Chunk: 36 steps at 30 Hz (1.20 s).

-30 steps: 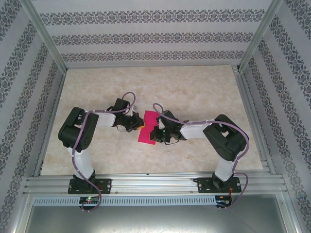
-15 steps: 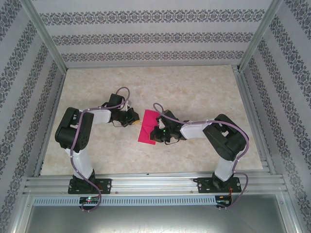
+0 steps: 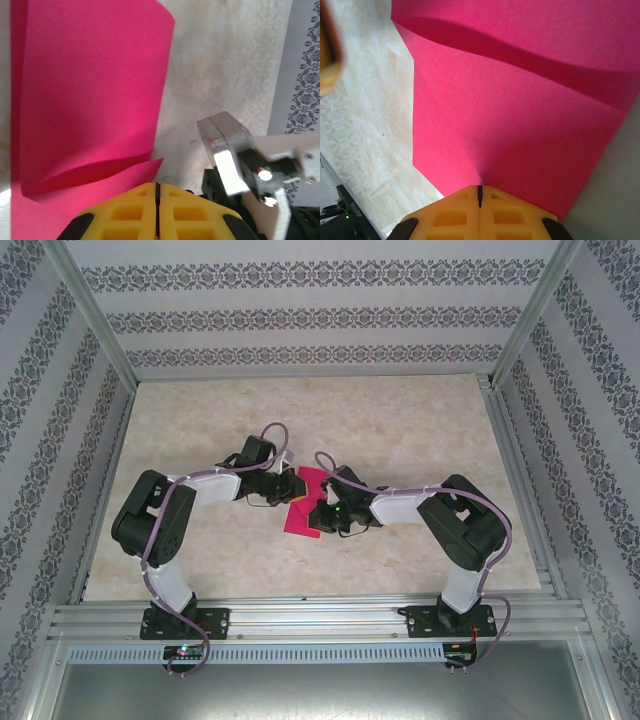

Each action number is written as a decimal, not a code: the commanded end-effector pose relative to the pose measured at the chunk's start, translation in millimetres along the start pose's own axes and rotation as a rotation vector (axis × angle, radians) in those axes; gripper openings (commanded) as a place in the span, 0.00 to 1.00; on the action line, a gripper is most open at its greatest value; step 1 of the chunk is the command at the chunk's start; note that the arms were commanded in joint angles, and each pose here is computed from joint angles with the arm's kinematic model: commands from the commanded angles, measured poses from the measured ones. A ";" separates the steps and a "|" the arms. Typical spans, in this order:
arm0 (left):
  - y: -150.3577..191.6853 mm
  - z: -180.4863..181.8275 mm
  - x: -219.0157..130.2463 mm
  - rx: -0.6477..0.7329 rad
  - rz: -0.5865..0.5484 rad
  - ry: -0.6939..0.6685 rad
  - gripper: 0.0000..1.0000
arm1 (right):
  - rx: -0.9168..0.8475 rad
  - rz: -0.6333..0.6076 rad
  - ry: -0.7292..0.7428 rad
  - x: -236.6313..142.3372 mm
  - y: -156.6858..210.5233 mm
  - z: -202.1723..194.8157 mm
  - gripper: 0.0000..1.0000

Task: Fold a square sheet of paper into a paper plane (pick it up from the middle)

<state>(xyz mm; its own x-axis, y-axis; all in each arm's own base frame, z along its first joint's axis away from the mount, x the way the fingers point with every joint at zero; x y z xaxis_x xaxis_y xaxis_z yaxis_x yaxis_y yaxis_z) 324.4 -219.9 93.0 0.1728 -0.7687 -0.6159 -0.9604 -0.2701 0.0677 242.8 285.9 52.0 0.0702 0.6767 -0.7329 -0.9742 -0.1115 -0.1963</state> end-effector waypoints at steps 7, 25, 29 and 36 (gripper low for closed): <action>-6.2 19.7 26.3 -0.009 0.033 -0.022 0.09 | 0.054 0.097 0.118 6.7 21.8 -27.4 0.00; -2.0 54.0 39.3 -0.077 0.047 -0.125 0.06 | 0.012 0.074 0.102 -5.7 5.8 -8.1 0.00; -2.0 56.1 38.7 -0.080 0.043 -0.141 0.06 | -0.001 0.049 0.084 -11.5 0.7 -0.5 0.02; -3.3 55.7 36.7 -0.075 0.034 -0.159 0.05 | -0.017 0.011 0.050 -23.5 -5.4 12.4 0.07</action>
<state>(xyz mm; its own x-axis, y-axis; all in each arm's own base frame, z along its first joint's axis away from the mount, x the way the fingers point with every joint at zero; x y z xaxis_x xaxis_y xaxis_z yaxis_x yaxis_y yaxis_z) 326.8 -225.3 51.1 0.1031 -0.7630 -0.6381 -0.9556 -0.2541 0.1495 239.1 280.5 63.2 0.0371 0.6300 -0.7757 -0.9780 -0.1364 -0.1576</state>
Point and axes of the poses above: each hand's point on the last joint's axis, 136 mm out from that joint toward the fingers, its own x axis out along the fingers, its own z axis along the line the jaws close on, y = z × x, the point moved 5 cm from there along -x, back along the fingers, and after that the axes turned 12 degrees about -x, right-handed, at the moved point
